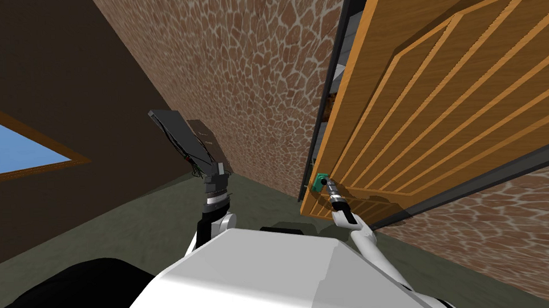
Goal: Pull the door open
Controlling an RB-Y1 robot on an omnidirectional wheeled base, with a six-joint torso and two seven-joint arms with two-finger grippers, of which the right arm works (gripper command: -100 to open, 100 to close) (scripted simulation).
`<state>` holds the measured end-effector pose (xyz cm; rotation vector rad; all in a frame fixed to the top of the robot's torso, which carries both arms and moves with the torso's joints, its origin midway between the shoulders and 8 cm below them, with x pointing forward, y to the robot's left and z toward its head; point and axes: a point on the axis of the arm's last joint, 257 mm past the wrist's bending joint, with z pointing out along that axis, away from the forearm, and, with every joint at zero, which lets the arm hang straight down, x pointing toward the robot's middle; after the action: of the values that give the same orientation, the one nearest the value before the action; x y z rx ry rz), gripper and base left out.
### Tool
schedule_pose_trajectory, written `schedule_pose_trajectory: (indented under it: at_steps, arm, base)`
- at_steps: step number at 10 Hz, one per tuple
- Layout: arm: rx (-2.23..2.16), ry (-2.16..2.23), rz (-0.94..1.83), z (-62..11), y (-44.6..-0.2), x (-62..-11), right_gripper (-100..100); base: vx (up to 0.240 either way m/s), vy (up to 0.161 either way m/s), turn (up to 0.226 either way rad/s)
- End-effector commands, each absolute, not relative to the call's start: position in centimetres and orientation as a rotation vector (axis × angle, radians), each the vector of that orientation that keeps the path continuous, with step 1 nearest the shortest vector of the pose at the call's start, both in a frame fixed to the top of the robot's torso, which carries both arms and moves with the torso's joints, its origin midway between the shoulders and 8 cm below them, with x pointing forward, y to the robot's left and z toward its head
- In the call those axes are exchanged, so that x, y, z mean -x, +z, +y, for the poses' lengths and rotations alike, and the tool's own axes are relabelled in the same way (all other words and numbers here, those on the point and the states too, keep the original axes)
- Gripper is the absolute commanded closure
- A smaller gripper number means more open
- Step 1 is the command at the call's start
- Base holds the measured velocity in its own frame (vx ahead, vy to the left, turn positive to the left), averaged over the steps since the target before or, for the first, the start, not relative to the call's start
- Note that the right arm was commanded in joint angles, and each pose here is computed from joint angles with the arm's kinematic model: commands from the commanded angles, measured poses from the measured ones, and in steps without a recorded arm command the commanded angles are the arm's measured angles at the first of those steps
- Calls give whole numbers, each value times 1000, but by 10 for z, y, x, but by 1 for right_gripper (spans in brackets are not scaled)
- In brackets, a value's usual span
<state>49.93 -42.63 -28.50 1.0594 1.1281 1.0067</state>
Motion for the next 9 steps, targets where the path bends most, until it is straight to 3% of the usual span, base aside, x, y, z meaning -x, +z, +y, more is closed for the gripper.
schedule_pose_trajectory:
  at_steps: [1, 9]
  arm:
    - [-1122, 1083, 1082, -417, -286, -507, 100]
    - [-1317, 1287, 922, -410, -286, -522, 100]
  base:
    - [-103, -45, 99]
    - [-66, -40, 54]
